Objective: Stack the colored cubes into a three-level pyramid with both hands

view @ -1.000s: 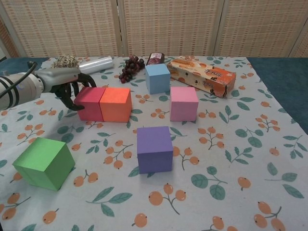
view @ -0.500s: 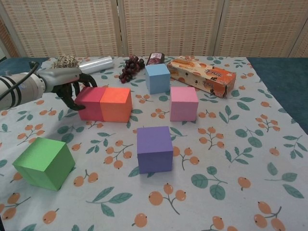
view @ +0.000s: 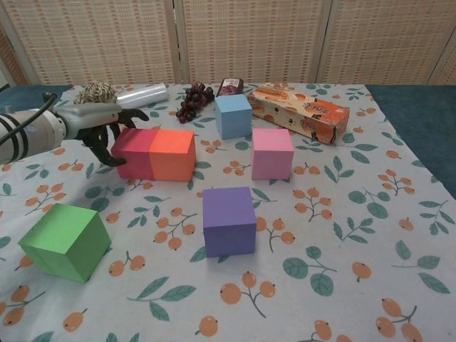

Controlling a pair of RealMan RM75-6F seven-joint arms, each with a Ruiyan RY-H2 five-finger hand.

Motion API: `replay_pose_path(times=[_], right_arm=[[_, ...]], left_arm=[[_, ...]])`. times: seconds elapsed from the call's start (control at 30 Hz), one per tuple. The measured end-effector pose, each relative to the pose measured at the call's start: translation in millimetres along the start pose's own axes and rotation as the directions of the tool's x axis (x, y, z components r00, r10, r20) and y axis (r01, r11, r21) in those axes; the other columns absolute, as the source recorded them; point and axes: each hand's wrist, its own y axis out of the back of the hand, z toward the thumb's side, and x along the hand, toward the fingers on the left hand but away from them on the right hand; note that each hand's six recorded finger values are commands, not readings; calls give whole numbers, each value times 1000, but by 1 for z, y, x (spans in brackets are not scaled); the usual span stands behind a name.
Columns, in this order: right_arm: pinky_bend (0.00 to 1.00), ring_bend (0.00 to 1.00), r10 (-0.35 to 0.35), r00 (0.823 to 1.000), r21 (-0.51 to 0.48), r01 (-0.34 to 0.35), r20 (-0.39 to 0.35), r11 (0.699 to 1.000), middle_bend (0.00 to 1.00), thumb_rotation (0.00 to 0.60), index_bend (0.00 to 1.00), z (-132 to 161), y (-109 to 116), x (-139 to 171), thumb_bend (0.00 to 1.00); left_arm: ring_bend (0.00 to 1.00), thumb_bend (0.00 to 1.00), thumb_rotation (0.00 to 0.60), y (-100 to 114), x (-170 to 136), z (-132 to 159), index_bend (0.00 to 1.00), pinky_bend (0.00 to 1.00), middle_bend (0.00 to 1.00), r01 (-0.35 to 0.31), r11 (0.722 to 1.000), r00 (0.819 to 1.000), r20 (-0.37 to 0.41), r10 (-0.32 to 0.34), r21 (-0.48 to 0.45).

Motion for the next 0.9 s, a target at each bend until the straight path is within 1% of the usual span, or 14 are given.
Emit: replay_pose_path(times=[0.13,0.23,0.33,0.43,0.53,0.63,0.73,0.8,0.9], right_arm=[[0,0,0,1000,-1,0,-3,1000,0,600,0,1,0,0,0],[0,0,2,1000,3,-2,-10,1000,0,600,0,2,1,0,0],[0,0,8,1000,5,-8,-23,1000,0,600,0,5,0,-2,0],[0,0,24,999,2,-23,-46,1000,0,600,0,10,-1,-6,0],[0,0,52,995,-23,-54,-82,998,0,600,0,17,-3,-14,0],[0,0,95,986,-52,-102,-134,993,0,600,0,28,-7,-29,0],[0,0,141,971,-62,-156,-195,986,0,600,0,43,-12,-52,0],[0,0,172,955,-66,-193,-241,979,0,600,0,58,-17,-70,0],[0,0,216,931,-85,-251,-295,964,3,600,0,80,-27,-98,0]], left_arm=[[206,341,600,1,-3,1,0,367,53,2,1000,1000,5,-2,-6],[143,342,600,2,-6,1,0,353,6,6,1000,1000,9,-6,-10],[66,330,600,4,-11,-1,0,313,0,11,1000,1000,9,-11,-13],[43,323,600,9,-20,-4,0,286,0,5,1000,1000,5,-5,-26],[44,320,600,19,-34,-13,0,277,0,-36,998,999,-14,36,-49],[55,316,600,34,-54,-32,0,269,4,-107,991,993,-49,104,-75],[90,316,600,48,-78,-52,24,262,43,-184,980,981,-81,178,-82],[105,316,600,53,-94,-63,60,261,73,-221,972,973,-88,214,-79],[124,315,600,53,-116,-74,99,262,111,-250,966,966,-88,244,-70]])
